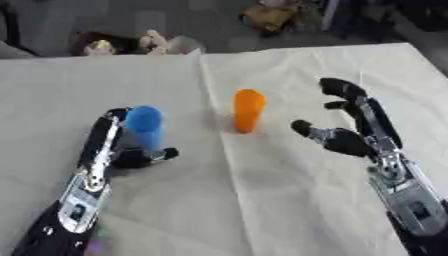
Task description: Pour the contents of one cup into another cup.
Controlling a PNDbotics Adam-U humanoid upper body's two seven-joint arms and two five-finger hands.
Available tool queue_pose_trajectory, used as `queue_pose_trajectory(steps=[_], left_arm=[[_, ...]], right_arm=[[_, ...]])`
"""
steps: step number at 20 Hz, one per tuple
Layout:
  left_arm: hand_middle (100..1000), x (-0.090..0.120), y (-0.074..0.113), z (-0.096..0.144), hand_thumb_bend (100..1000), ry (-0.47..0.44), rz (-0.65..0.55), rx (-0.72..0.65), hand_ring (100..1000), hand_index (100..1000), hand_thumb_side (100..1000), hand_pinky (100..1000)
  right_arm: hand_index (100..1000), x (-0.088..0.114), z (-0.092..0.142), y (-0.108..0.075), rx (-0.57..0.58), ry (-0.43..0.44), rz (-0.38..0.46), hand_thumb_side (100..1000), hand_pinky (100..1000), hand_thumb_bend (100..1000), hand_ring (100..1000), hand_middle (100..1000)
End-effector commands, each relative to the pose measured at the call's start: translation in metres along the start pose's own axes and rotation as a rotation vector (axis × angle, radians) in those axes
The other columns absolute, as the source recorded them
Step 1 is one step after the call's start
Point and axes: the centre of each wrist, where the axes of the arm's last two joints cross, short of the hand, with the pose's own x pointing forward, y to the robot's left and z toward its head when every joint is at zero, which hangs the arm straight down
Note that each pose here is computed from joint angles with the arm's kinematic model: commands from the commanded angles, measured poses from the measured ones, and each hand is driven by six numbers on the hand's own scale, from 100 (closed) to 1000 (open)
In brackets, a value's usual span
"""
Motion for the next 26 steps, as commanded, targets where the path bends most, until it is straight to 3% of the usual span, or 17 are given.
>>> queue_pose_trajectory(steps=[1,5,13,21,26], left_arm=[[344,0.003,-0.005,-0.002,997,0.006,0.066,0.007,679,538,343,771],[288,0.006,-0.004,-0.003,852,0.004,0.128,0.03,618,482,316,732],[236,0.017,0.007,-0.004,718,-0.021,0.201,0.084,568,437,252,702],[190,0.036,0.034,-0.002,436,-0.073,0.246,0.176,518,394,100,662],[165,0.048,0.051,0.003,293,-0.103,0.274,0.214,490,367,100,637]], right_arm=[[856,0.009,-0.005,-0.006,-0.006,-0.038,0.002,459,739,765,854,804],[856,0.008,-0.005,-0.006,-0.007,-0.036,0.002,459,738,762,852,803],[855,0.008,-0.005,-0.004,-0.004,-0.034,0.001,457,738,754,852,802],[855,0.006,-0.005,-0.004,-0.001,-0.028,0.001,451,738,745,849,798],[851,0.003,-0.006,-0.002,0.004,-0.013,-0.004,448,731,738,841,791]])
